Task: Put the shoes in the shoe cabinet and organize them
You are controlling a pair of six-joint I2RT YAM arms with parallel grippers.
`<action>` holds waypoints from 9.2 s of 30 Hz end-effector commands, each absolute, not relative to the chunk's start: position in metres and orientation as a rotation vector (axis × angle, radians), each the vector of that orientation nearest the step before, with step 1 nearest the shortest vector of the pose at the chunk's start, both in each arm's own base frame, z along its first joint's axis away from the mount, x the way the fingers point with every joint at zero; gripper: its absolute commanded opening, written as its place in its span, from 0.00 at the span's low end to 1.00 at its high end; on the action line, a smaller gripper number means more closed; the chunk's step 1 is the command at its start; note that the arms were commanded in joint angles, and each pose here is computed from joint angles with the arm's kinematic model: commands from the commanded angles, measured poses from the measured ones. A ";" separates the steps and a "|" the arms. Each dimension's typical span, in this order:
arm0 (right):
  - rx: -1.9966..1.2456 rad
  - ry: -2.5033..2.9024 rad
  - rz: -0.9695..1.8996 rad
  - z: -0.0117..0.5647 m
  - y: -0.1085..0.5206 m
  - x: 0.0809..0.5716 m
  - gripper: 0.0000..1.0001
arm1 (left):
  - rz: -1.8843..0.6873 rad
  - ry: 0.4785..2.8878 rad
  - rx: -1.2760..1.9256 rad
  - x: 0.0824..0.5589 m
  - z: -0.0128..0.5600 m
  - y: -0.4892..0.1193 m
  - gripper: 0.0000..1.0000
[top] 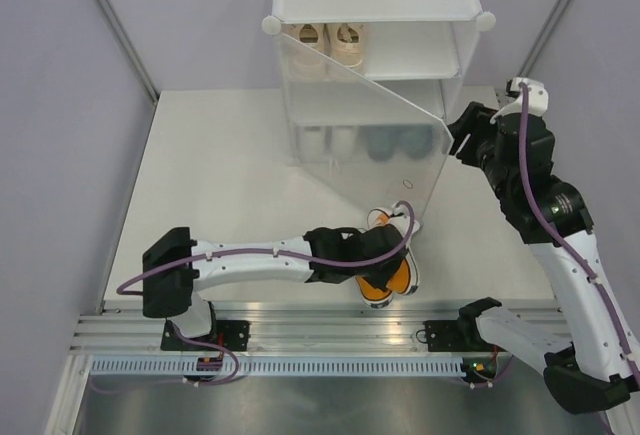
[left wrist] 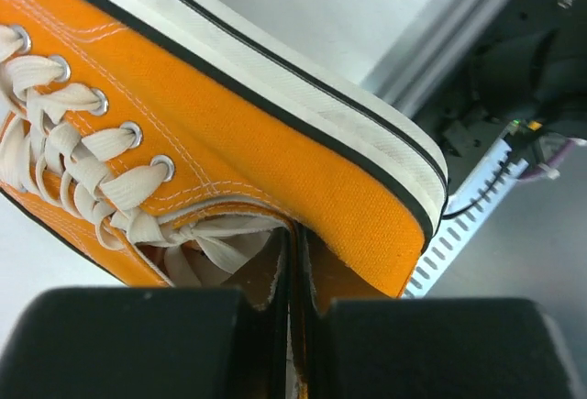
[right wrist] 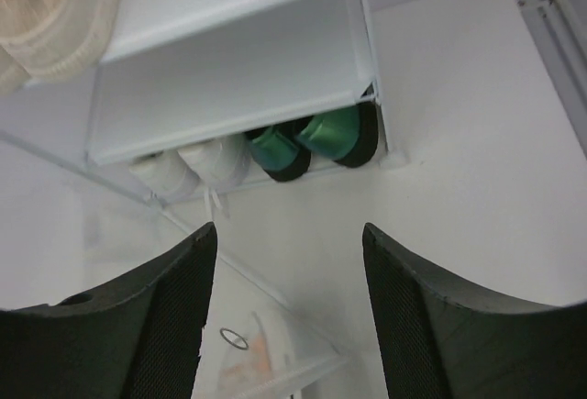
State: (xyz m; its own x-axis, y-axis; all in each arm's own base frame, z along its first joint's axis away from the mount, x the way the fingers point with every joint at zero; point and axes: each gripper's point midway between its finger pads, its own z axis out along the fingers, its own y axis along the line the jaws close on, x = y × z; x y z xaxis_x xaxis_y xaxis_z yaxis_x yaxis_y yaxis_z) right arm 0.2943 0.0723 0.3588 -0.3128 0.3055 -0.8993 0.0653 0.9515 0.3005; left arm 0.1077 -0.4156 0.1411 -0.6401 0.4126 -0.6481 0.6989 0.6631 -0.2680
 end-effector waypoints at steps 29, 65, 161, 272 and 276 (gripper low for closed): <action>0.634 1.426 -0.092 0.536 -0.047 0.242 0.93 | -1.186 1.590 1.253 0.106 0.283 -0.618 0.02; 0.486 1.695 0.252 0.424 -0.016 0.350 0.64 | -0.853 1.785 1.212 0.082 0.266 -0.499 0.99; 0.217 2.721 0.260 0.080 0.167 0.069 0.66 | 0.016 1.995 -0.101 0.219 0.247 -0.089 1.00; -0.006 2.210 0.302 0.226 0.189 0.261 0.01 | -0.064 1.975 -0.105 0.219 0.250 -0.089 1.00; 0.052 2.110 0.322 0.276 0.172 0.271 0.01 | -0.067 1.973 -0.105 0.219 0.251 -0.089 1.00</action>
